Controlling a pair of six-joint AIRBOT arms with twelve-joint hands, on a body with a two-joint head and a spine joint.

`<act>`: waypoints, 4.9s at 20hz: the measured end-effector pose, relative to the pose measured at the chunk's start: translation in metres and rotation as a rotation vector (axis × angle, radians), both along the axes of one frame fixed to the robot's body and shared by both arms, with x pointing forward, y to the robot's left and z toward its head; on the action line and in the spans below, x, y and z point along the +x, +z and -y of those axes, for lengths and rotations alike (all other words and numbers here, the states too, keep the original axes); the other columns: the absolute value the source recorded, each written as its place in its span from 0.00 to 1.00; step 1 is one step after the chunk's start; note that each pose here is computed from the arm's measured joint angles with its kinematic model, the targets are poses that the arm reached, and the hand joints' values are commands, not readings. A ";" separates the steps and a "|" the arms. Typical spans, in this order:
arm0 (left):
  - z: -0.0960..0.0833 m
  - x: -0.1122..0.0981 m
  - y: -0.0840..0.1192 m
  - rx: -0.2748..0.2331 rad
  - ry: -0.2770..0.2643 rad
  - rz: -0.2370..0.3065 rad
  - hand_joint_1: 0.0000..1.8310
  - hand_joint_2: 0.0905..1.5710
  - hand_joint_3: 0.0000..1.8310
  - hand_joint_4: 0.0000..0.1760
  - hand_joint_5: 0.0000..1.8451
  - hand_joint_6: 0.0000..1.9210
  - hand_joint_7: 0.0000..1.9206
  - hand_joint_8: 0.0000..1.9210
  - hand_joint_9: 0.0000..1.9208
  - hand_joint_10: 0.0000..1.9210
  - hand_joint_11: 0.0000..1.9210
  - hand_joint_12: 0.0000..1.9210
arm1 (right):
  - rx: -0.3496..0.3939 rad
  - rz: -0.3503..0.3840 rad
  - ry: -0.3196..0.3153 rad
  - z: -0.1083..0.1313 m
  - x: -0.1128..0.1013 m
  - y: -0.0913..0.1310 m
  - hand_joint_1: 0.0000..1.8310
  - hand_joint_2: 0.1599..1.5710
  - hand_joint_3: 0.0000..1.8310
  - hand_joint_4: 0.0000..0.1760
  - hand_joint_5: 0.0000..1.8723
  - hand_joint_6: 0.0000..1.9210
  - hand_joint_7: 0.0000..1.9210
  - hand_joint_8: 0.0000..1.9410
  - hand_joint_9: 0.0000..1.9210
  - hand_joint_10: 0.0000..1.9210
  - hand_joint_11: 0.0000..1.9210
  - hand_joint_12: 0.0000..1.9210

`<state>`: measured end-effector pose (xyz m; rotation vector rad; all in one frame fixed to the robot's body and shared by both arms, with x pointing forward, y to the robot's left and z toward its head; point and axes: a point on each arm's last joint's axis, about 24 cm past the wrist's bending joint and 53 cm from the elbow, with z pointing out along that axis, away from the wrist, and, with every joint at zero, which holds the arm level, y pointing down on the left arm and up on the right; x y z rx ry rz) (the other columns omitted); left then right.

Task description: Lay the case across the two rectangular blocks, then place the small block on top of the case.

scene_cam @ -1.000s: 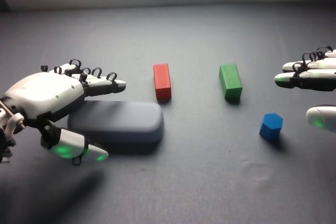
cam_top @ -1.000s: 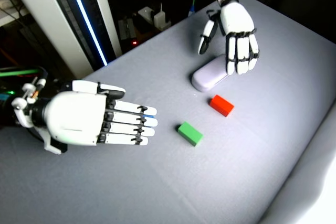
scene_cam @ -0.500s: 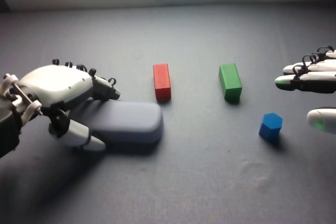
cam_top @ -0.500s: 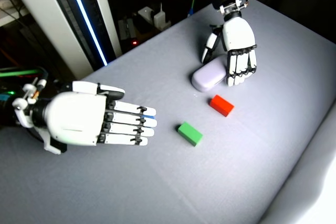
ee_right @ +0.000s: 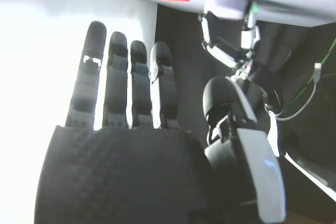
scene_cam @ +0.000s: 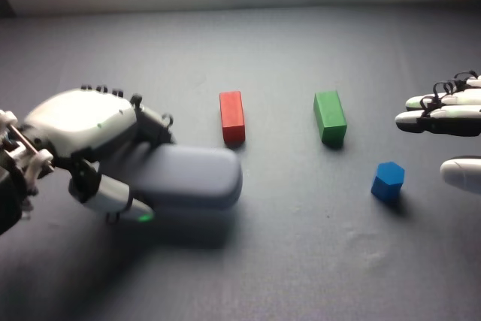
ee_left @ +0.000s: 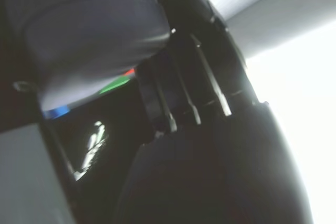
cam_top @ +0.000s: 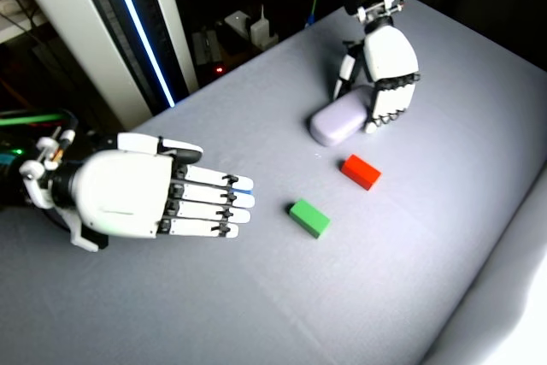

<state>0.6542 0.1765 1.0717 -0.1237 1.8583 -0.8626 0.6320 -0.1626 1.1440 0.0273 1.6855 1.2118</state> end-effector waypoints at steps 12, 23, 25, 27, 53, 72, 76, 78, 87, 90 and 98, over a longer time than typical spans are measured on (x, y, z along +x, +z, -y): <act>0.065 0.052 0.080 -0.200 -0.035 0.198 0.76 0.64 0.00 0.00 0.57 0.38 0.65 0.28 0.52 0.54 0.40 0.57 | 0.016 0.003 -0.009 0.002 0.002 0.003 0.04 0.93 0.00 0.00 0.21 0.00 0.15 0.00 0.17 0.00 0.05 0.44; 0.113 0.095 0.044 -0.159 -0.027 0.066 0.69 0.64 0.00 0.00 0.67 0.22 0.59 0.46 0.57 0.22 0.34 0.68 | 0.018 0.008 -0.013 0.004 0.002 0.003 0.04 0.94 0.00 0.01 0.18 0.00 0.13 0.00 0.17 0.00 0.05 0.41; 0.116 0.098 0.032 -0.142 -0.021 0.029 0.70 0.64 0.00 0.00 0.67 0.19 0.60 0.45 0.61 0.21 0.40 0.65 | 0.017 0.008 -0.012 0.004 0.002 0.003 0.05 0.93 0.00 0.04 0.19 0.00 0.14 0.00 0.17 0.00 0.06 0.39; 0.119 0.099 0.025 -0.132 -0.023 0.011 0.71 0.63 0.00 0.00 0.69 0.17 0.62 0.39 0.55 0.33 0.42 0.56 | 0.018 0.009 -0.011 0.003 0.002 0.003 0.05 0.93 0.00 0.05 0.18 0.00 0.13 0.00 0.16 0.00 0.06 0.38; 0.112 0.080 0.033 -0.162 -0.031 0.027 0.51 0.53 0.00 0.45 0.22 0.00 0.28 0.00 0.33 0.02 0.09 0.63 | 0.018 0.006 -0.011 0.003 0.002 0.002 0.18 0.90 0.00 0.00 0.20 0.00 0.16 0.00 0.19 0.00 0.10 0.35; -0.024 -0.039 0.079 -0.157 0.031 0.214 0.48 0.57 0.00 0.29 0.11 0.00 0.05 0.00 0.05 0.00 0.00 0.21 | -0.102 0.010 0.071 -0.019 0.014 -0.013 0.61 0.61 0.00 0.56 0.26 0.00 0.23 0.00 0.31 0.01 0.11 0.65; -0.032 -0.046 0.068 -0.152 0.055 0.183 0.45 0.58 0.00 0.23 0.12 0.00 0.07 0.00 0.06 0.00 0.00 0.21 | -0.143 0.006 0.101 -0.035 0.020 -0.020 0.54 0.66 0.00 0.48 0.23 0.00 0.20 0.00 0.28 0.00 0.05 0.67; -0.031 -0.047 0.074 -0.165 0.055 0.202 0.45 0.59 0.00 0.18 0.11 0.00 0.06 0.00 0.05 0.00 0.00 0.18 | -0.157 0.004 0.118 -0.043 0.020 -0.024 0.53 0.67 0.00 0.32 0.23 0.00 0.23 0.00 0.29 0.00 0.06 0.62; -0.031 -0.048 0.075 -0.169 0.056 0.206 0.45 0.58 0.00 0.26 0.10 0.00 0.06 0.00 0.05 0.00 0.00 0.15 | -0.224 -0.022 0.121 -0.054 0.033 -0.042 0.59 0.64 0.00 0.00 0.32 0.00 0.30 0.00 0.36 0.00 0.17 0.51; -0.032 -0.048 0.074 -0.169 0.058 0.203 0.46 0.58 0.00 0.23 0.10 0.00 0.07 0.00 0.05 0.00 0.00 0.15 | -0.227 -0.026 0.118 -0.057 0.037 -0.045 0.61 0.64 0.00 0.00 0.33 0.00 0.32 0.00 0.36 0.00 0.17 0.52; -0.030 -0.048 0.069 -0.172 0.055 0.181 0.45 0.58 0.00 0.23 0.12 0.00 0.09 0.00 0.07 0.00 0.00 0.20 | -0.229 -0.019 0.119 -0.064 0.041 -0.043 0.61 0.63 0.00 0.00 0.44 0.00 0.42 0.01 0.44 0.02 0.19 0.58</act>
